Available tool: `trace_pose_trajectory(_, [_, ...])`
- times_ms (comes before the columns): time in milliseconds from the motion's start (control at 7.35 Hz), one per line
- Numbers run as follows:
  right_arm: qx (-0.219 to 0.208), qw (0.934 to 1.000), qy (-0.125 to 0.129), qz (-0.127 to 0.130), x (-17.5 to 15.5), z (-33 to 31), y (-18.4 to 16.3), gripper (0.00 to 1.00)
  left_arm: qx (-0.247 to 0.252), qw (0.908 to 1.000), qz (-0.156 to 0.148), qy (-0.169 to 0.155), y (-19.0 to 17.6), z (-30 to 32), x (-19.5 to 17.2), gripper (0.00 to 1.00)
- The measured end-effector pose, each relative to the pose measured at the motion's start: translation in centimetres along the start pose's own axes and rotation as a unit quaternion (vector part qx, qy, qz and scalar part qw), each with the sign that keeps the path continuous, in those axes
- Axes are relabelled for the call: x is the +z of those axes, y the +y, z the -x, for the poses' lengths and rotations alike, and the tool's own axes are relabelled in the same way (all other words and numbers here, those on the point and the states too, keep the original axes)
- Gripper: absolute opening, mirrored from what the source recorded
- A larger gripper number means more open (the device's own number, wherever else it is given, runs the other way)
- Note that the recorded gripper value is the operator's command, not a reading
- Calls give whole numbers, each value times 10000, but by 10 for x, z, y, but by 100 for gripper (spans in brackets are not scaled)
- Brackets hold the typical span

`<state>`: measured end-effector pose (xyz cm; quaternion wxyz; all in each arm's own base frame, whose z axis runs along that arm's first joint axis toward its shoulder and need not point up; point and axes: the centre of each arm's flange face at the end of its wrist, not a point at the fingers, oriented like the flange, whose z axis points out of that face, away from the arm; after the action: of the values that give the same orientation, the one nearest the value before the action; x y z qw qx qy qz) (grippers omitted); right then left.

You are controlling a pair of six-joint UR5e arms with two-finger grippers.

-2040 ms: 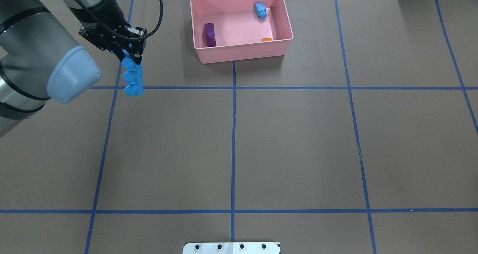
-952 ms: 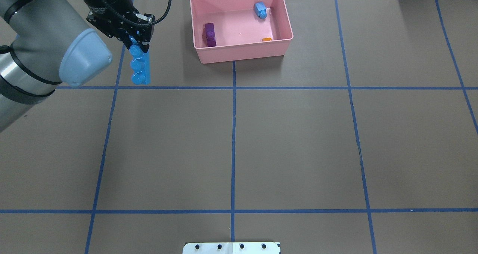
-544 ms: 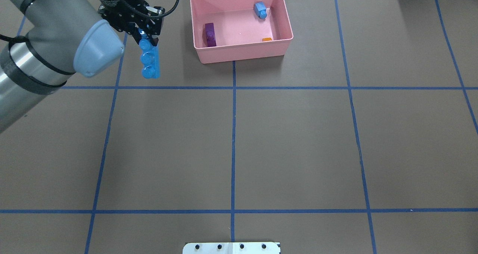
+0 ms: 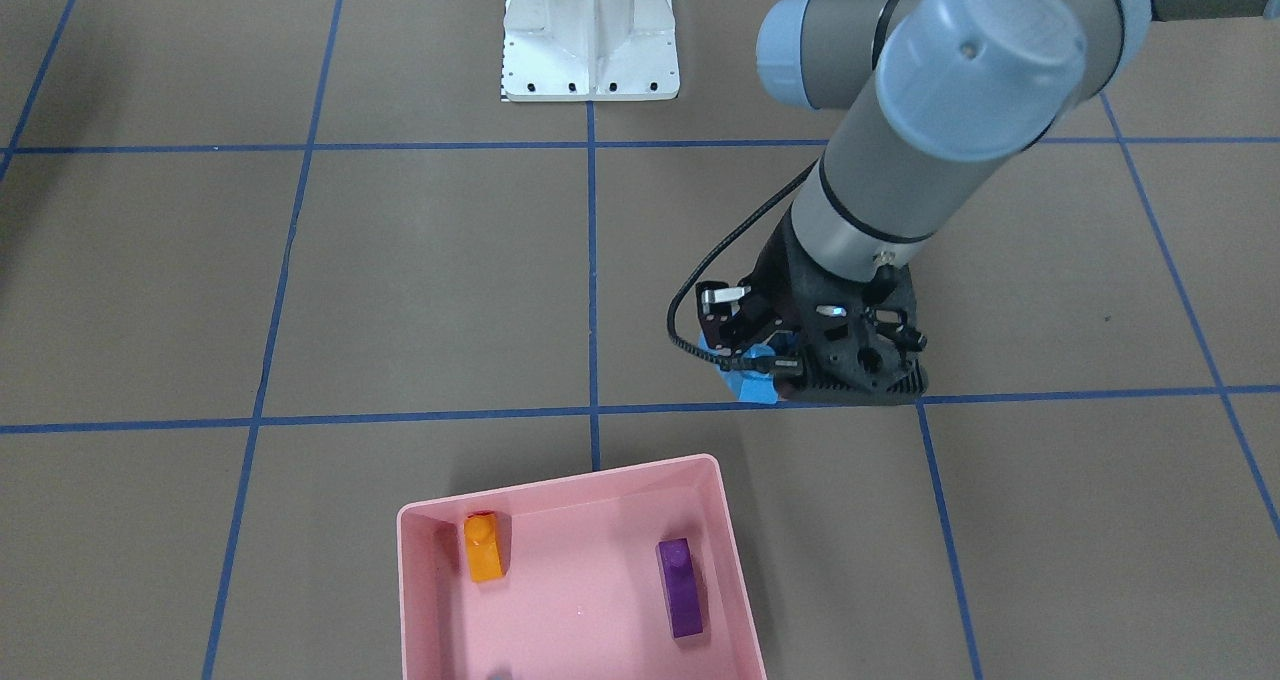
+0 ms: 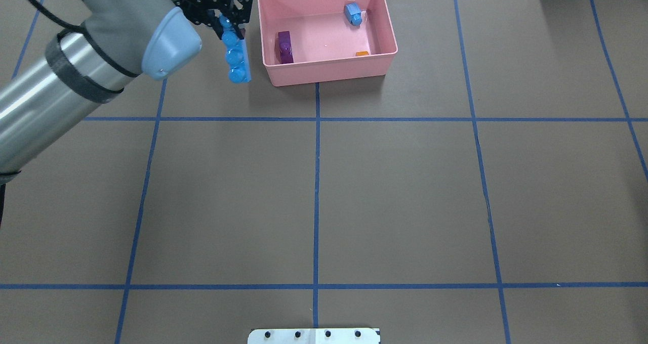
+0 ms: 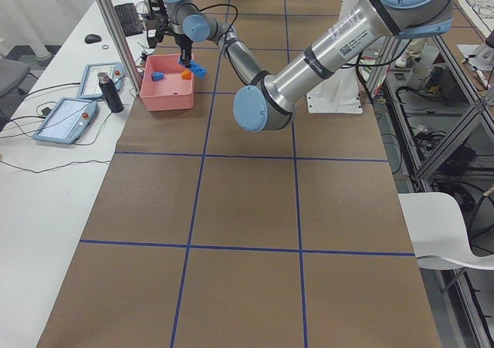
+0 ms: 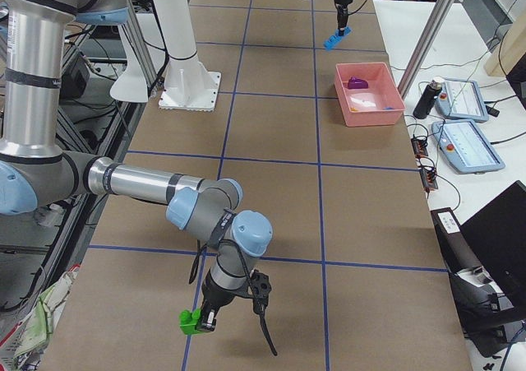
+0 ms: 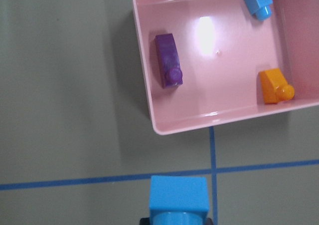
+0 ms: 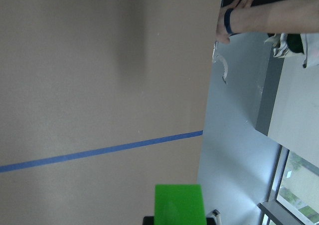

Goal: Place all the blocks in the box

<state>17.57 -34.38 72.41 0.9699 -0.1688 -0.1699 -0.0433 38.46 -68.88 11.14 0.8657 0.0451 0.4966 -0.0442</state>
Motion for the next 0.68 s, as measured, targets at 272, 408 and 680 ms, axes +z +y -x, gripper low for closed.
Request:
trace_pose_trajectory(272, [-39,9989,131,-445,-56,1,-30,0,-426,9977,-365,378,-37,-4,33,0])
trace_pose_trajectory(408, [-74,9976,120,-685,-83,4,-45,0,-561,9961,-563,390,-44,-2,44,0])
trace_pose_trajectory(680, [-204,9918,-194,-1250,-132,19,-68,0,-897,9905,-988,336,-42,-9,64,65])
